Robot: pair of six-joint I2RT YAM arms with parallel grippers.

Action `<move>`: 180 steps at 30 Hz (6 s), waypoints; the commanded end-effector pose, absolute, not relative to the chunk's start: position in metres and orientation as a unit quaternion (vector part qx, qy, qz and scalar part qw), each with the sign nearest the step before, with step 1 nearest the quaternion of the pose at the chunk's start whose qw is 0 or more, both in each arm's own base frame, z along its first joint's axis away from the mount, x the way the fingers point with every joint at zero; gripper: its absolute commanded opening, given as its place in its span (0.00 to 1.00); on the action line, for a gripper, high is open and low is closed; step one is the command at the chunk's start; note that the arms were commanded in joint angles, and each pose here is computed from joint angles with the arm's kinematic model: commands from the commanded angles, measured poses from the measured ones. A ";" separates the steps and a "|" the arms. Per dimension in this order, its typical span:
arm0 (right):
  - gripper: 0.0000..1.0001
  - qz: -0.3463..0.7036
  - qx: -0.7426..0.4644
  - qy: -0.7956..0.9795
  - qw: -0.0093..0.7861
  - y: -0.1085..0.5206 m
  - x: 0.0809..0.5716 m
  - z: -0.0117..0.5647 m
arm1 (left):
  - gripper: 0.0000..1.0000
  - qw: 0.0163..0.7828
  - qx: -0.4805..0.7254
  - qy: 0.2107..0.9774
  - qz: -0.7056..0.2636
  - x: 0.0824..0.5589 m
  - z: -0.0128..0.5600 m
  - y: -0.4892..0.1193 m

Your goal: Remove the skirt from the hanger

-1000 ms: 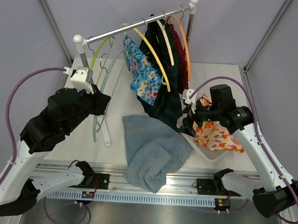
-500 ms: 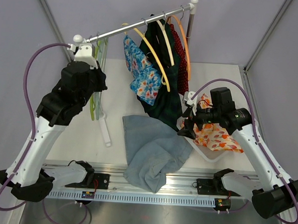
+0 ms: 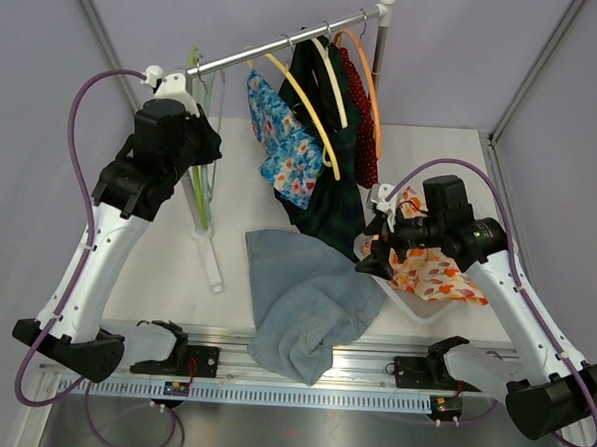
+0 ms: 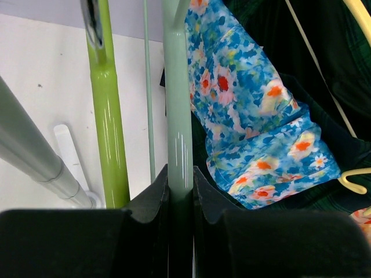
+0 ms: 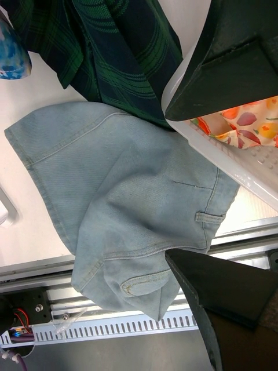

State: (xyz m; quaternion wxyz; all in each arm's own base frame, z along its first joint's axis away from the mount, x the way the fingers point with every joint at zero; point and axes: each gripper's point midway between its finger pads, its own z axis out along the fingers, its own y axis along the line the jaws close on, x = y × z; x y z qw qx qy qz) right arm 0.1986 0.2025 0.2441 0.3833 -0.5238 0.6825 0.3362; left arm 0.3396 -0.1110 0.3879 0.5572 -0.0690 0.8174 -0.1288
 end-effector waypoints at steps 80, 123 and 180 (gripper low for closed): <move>0.00 -0.087 -0.396 0.768 0.496 0.036 0.242 0.386 | 0.99 0.713 0.156 0.610 -0.309 0.116 0.445 -0.107; 0.99 0.063 -0.341 0.852 0.392 -0.011 0.287 0.248 | 0.99 0.627 0.132 0.663 -0.388 0.157 0.420 -0.146; 0.00 0.229 -0.290 0.733 0.571 0.314 0.416 0.440 | 0.99 0.576 0.078 0.729 -0.361 0.160 0.368 -0.135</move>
